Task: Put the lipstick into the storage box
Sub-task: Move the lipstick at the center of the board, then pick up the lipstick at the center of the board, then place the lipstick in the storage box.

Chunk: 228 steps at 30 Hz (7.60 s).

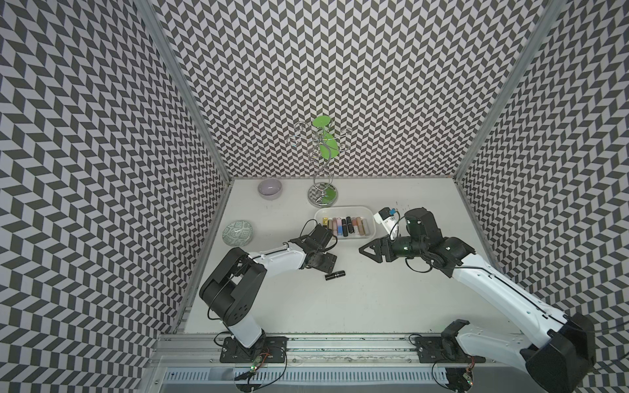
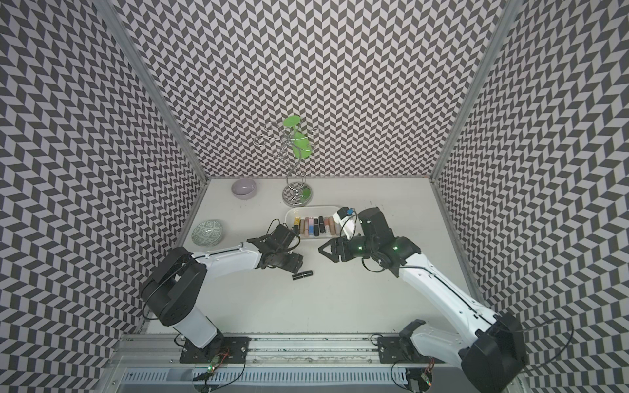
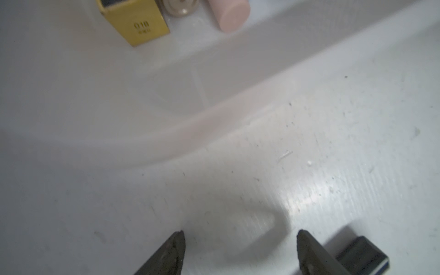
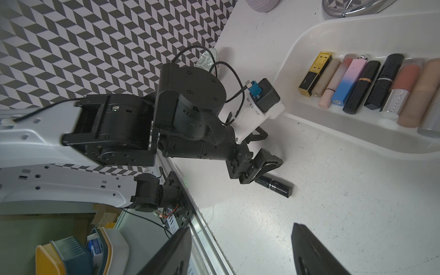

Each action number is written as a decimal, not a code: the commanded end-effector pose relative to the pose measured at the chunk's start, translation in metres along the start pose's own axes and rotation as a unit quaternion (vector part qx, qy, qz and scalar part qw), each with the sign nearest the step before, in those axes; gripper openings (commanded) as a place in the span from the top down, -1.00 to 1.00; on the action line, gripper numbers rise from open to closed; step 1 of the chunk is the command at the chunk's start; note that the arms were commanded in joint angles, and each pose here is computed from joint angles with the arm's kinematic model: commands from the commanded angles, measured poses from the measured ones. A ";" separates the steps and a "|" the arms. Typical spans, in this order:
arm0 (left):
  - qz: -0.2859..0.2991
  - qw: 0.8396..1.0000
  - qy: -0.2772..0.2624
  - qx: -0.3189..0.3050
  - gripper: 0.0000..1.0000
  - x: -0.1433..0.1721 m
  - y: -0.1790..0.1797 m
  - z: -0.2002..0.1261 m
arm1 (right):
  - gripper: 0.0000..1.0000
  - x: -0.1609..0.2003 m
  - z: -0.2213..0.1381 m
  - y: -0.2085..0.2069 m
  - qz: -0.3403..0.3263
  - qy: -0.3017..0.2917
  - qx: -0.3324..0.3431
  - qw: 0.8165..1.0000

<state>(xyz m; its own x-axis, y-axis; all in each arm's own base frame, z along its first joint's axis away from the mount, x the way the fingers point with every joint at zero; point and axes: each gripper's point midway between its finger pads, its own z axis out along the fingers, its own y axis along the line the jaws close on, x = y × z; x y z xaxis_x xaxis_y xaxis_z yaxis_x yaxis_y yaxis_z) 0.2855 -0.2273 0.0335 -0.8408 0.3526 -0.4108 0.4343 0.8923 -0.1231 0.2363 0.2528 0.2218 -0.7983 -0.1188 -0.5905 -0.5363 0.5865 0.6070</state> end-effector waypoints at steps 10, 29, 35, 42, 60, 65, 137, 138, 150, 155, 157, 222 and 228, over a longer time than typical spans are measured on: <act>-0.011 0.995 -0.075 0.059 -0.60 -0.012 -0.026 -0.110 | -0.56 0.084 0.020 -0.029 -0.086 0.098 0.091 0.987; -0.180 0.948 -0.242 0.102 -0.67 -0.034 0.012 -0.224 | -0.95 0.179 0.109 -0.015 -0.532 0.282 0.052 0.797; -0.181 0.946 -0.248 0.103 -0.67 -0.031 0.013 -0.230 | -0.94 0.189 0.124 -0.028 -0.554 0.287 0.098 0.775; -0.172 0.949 -0.248 0.097 -0.67 -0.031 0.015 -0.236 | -0.90 0.187 0.142 -0.034 -0.551 0.284 0.115 0.776; -0.171 0.950 -0.244 0.095 -0.67 -0.030 0.017 -0.233 | 0.21 0.220 0.146 -0.034 -0.538 0.339 0.052 0.770; -0.171 0.950 -0.243 0.095 -0.67 -0.031 0.017 -0.231 | 0.34 0.217 0.146 -0.033 -0.539 0.336 0.055 0.771; 0.064 0.814 -0.308 0.488 -0.64 -0.096 -0.149 -0.322 | 0.57 -0.090 -0.096 0.123 -0.004 -0.259 -0.325 0.910; 0.066 0.812 -0.311 0.490 -0.64 -0.095 -0.151 -0.324 | 0.57 -0.090 -0.097 0.123 -0.003 -0.260 -0.326 0.909; 0.080 0.803 -0.297 0.510 -0.58 -0.097 -0.167 -0.327 | 0.56 -0.092 -0.100 0.127 -0.005 -0.264 -0.335 0.904; 0.082 0.802 -0.290 0.516 -0.49 -0.099 -0.173 -0.326 | 0.56 -0.093 -0.098 0.127 -0.007 -0.260 -0.338 0.904; 0.083 0.802 -0.287 0.518 -0.47 -0.101 -0.175 -0.325 | 0.56 -0.093 -0.099 0.129 -0.010 -0.260 -0.340 0.904; -0.057 0.923 -0.235 0.299 0.54 -0.159 -0.088 -0.205 | -0.84 -0.094 -0.097 0.014 -0.080 -0.254 0.070 0.961; -0.085 0.953 -0.173 0.233 0.56 -0.165 -0.062 -0.132 | -0.86 -0.081 -0.096 0.000 -0.109 -0.234 0.111 0.960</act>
<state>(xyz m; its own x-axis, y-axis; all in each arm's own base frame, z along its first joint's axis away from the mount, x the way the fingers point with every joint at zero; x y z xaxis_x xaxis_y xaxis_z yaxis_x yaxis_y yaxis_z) 0.3417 -0.3123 0.2577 -0.7677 -0.0072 -0.6408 0.5130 0.5924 -0.6212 0.2748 0.1967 0.3343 -0.4617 0.1693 -0.8707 -0.5745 0.6908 0.4390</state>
